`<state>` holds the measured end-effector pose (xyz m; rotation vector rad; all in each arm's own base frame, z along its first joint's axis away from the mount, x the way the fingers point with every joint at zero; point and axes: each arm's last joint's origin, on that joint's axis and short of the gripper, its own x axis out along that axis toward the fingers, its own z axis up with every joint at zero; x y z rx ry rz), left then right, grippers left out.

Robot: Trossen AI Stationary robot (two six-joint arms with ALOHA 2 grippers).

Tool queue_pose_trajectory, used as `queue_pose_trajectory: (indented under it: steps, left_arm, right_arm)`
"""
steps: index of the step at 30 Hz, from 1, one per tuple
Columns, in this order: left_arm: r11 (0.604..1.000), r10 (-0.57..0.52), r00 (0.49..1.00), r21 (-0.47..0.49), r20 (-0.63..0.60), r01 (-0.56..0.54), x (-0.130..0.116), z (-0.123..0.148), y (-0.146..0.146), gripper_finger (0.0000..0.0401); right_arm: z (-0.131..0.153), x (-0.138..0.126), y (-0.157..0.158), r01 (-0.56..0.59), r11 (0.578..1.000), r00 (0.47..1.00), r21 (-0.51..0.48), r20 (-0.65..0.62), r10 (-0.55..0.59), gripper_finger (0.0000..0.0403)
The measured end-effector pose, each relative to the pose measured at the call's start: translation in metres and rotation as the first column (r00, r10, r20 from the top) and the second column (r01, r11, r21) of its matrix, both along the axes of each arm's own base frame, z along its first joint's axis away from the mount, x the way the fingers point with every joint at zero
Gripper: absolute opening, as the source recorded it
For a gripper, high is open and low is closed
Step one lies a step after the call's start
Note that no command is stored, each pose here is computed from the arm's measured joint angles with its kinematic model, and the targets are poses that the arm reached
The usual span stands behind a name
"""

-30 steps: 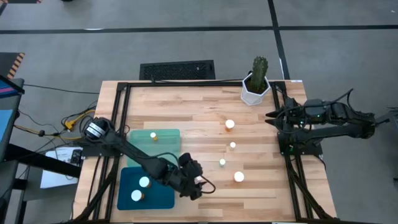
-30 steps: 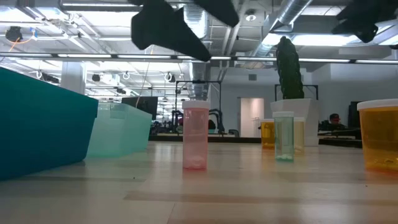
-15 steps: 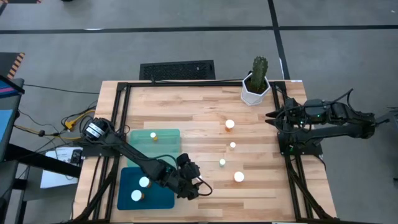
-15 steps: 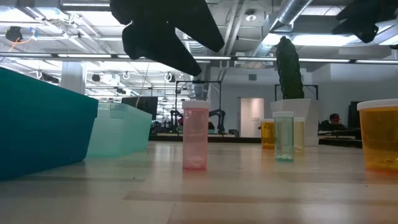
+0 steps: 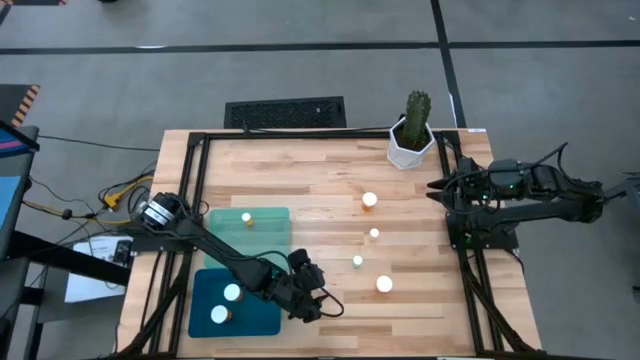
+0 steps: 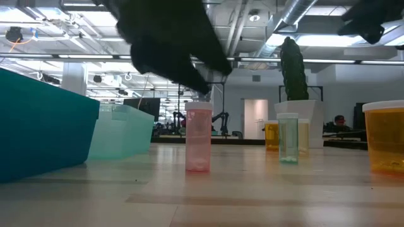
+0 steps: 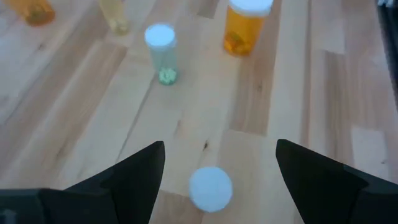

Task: Pick and place medicine bottles into bin by pill shape (circle, oval)
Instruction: Put the small pink pill bottle into the green bin

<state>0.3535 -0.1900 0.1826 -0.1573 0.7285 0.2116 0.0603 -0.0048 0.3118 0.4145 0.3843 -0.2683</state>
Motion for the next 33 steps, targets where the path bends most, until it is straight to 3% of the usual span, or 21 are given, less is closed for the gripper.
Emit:
queue_pose_trajectory:
  steps: [23, 33]
  left_arm:
    - [1.0, -0.013, 0.996, 0.007, -0.09, 0.014, -0.001, -0.015, 0.0, 0.0298]
    - [0.999, -0.032, 0.994, -0.028, -0.105, 0.03, -0.001, -0.016, 0.0, 0.0209]
  right_arm:
    - [-0.001, -0.001, 0.0, 0.0, 1.0, 1.0, 0.0, -0.015, 0.0, 0.0175]
    - [-0.001, -0.001, 0.0, 0.0, 1.0, 1.0, -0.001, -0.016, 0.0, 0.0175]
